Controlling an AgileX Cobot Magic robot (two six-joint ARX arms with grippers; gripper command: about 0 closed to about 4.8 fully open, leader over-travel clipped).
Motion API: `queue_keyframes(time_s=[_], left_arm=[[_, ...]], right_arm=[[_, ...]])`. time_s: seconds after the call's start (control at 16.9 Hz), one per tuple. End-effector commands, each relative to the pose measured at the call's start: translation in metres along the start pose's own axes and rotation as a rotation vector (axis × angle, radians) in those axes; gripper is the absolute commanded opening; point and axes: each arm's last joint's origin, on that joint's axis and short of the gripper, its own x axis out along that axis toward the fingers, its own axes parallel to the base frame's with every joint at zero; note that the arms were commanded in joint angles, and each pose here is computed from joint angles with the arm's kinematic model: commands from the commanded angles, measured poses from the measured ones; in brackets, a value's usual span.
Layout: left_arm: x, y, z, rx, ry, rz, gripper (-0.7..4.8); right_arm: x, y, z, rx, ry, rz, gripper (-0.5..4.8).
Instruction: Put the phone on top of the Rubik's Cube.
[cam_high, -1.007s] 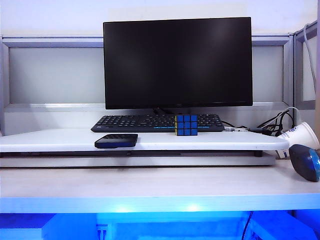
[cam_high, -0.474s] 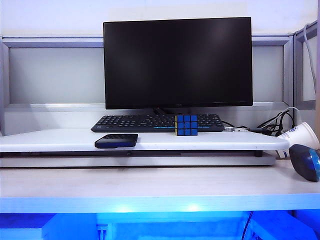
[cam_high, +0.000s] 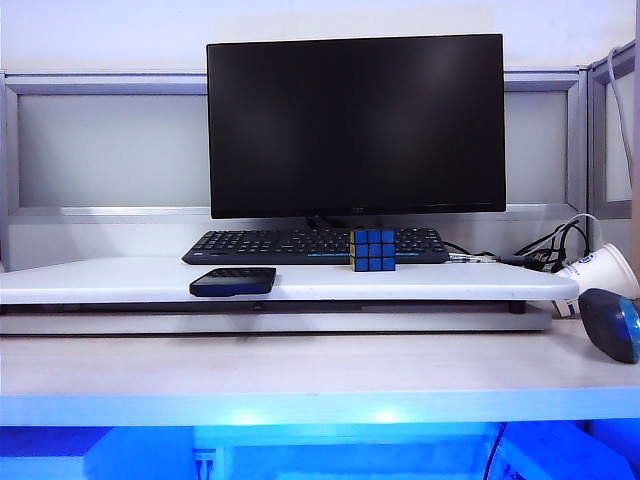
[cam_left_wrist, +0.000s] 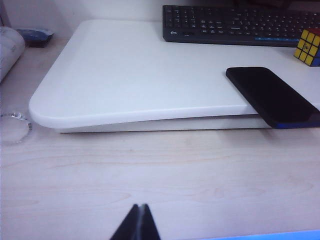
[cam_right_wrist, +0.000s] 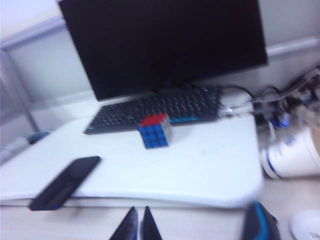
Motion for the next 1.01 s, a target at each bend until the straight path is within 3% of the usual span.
queue_keyframes(time_s=[0.06, 0.41, 0.65, 0.77, 0.89, 0.95, 1.01], left_arm=[[0.0, -0.002, 0.0, -0.003, 0.005, -0.073, -0.04], [-0.001, -0.006, 0.001, 0.007, 0.002, -0.198, -0.04], [-0.001, -0.007, 0.001, 0.01, -0.001, -0.232, -0.04], [-0.001, -0.007, 0.001, 0.01, -0.001, -0.235, -0.04], [-0.001, -0.007, 0.001, 0.011, -0.001, -0.25, -0.04], [-0.001, -0.007, 0.001, 0.011, -0.001, -0.259, -0.04], [-0.001, -0.007, 0.001, 0.011, -0.001, -0.26, -0.04]], right_arm=[[-0.001, 0.007, 0.011, -0.001, -0.031, 0.043, 0.22], [0.003, 0.011, 0.011, 0.131, 0.009, 0.091, 0.22], [0.03, 0.032, 0.044, 0.175, 0.116, 0.205, 0.38], [0.043, 0.036, 0.047, 0.213, 0.134, 0.247, 1.08], [0.056, 0.04, 0.047, 0.31, 0.143, 0.284, 1.22], [0.087, 0.055, 0.021, 0.499, 0.304, 0.367, 2.44], [0.092, 0.058, 0.016, 0.527, 0.332, 0.378, 2.72]])
